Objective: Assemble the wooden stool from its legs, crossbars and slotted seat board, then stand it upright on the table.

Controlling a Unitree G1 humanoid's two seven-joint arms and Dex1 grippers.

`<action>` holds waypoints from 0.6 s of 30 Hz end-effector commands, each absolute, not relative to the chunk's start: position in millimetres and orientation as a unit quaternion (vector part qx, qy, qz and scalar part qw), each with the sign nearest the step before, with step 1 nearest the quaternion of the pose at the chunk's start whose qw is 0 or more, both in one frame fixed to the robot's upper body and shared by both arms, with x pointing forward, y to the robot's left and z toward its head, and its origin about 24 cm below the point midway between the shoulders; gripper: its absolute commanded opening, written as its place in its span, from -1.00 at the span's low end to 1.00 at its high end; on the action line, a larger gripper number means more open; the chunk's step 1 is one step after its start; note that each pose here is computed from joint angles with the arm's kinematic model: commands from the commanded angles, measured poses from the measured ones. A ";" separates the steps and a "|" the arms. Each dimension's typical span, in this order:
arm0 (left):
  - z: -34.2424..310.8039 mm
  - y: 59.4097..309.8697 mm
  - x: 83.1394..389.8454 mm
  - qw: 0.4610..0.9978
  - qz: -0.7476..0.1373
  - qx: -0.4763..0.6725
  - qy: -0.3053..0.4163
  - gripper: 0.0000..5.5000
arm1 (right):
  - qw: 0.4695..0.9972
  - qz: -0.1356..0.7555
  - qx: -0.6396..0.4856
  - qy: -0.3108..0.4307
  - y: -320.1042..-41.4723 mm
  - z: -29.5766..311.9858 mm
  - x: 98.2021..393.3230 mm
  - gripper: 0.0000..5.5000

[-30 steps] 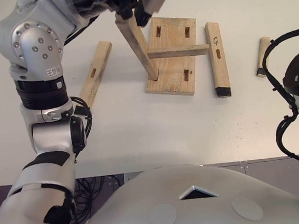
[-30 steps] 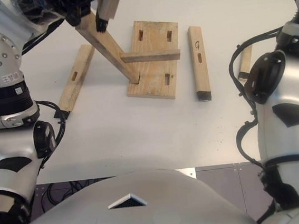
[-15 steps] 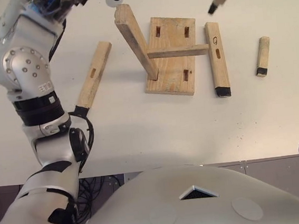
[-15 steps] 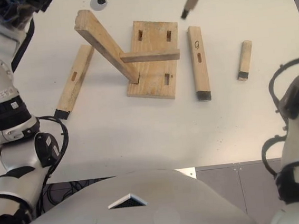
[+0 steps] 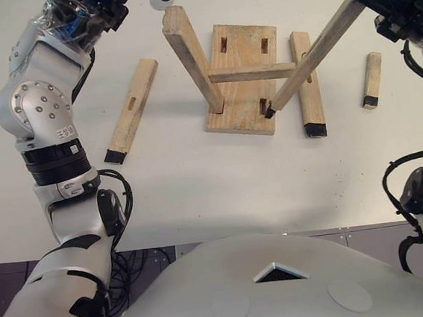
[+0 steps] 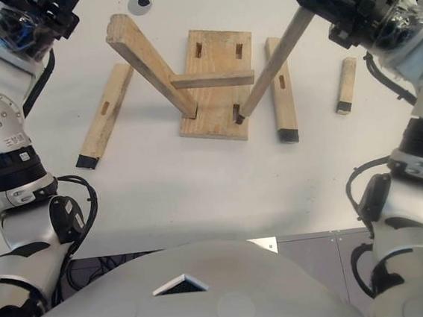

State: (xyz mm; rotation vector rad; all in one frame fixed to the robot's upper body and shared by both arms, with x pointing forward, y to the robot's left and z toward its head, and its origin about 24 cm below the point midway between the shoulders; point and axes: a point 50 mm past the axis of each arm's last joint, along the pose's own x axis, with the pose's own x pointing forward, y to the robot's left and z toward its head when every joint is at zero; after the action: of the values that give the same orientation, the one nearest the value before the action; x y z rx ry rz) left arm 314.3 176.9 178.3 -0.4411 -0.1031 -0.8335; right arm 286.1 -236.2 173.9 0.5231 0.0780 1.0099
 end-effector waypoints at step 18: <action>162.7 169.1 300.2 0.894 -0.384 -0.224 -0.050 0.28 | 0.792 0.589 0.006 0.158 -232.5 160.6 275.7 -0.26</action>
State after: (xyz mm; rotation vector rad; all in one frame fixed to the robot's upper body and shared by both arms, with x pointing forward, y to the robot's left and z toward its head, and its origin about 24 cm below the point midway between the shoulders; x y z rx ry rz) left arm 303.7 175.0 164.9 -0.4717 -0.0996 -0.7965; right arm 277.3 -239.2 174.0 0.1316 0.1804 1.2301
